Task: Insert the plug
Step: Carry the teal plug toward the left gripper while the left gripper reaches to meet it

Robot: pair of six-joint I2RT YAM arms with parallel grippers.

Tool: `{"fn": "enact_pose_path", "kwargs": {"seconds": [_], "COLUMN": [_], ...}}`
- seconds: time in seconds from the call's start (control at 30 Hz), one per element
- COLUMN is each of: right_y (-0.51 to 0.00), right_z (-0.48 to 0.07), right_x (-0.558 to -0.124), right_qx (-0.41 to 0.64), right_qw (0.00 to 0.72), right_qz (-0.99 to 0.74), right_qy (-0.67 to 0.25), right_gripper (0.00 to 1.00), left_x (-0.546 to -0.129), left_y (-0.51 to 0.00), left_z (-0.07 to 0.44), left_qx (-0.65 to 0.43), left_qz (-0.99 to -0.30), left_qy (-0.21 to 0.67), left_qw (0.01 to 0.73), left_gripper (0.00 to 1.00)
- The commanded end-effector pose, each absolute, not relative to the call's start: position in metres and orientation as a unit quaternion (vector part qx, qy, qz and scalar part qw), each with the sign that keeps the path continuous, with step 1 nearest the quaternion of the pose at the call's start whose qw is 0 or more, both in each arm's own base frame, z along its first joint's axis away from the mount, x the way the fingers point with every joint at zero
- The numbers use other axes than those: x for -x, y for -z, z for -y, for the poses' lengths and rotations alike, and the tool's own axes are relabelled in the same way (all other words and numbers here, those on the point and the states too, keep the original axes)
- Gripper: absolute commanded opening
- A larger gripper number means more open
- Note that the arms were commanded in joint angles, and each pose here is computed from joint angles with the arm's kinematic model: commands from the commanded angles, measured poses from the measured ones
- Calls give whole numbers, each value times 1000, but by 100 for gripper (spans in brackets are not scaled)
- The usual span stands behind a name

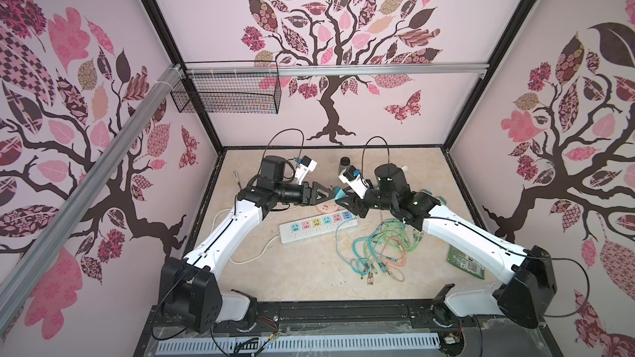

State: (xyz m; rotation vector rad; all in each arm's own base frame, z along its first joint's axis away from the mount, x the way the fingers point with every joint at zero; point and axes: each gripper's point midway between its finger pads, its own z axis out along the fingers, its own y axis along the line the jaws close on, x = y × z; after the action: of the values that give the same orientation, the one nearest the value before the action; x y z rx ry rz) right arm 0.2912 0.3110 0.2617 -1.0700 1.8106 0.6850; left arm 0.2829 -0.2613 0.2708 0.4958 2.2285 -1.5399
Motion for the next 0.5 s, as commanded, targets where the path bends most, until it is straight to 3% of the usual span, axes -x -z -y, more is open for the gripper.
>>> {"fn": "enact_pose_path", "kwargs": {"seconds": [0.0, 0.47], "right_y": [-284, -287], "right_z": [-313, -318], "right_x": [-282, -276], "right_qx": [447, 459], "right_qw": [470, 467], "right_qz": [-705, -696], "right_qy": [-288, -293], "right_gripper": [28, 27], "left_x": [-290, -295], "left_y": [-288, -283], "left_z": [265, 269], "left_qx": [-191, -189], "left_qz": [-783, -784], "left_qy": [550, 556], "left_qw": [219, 202], "left_gripper": [70, 55]}}
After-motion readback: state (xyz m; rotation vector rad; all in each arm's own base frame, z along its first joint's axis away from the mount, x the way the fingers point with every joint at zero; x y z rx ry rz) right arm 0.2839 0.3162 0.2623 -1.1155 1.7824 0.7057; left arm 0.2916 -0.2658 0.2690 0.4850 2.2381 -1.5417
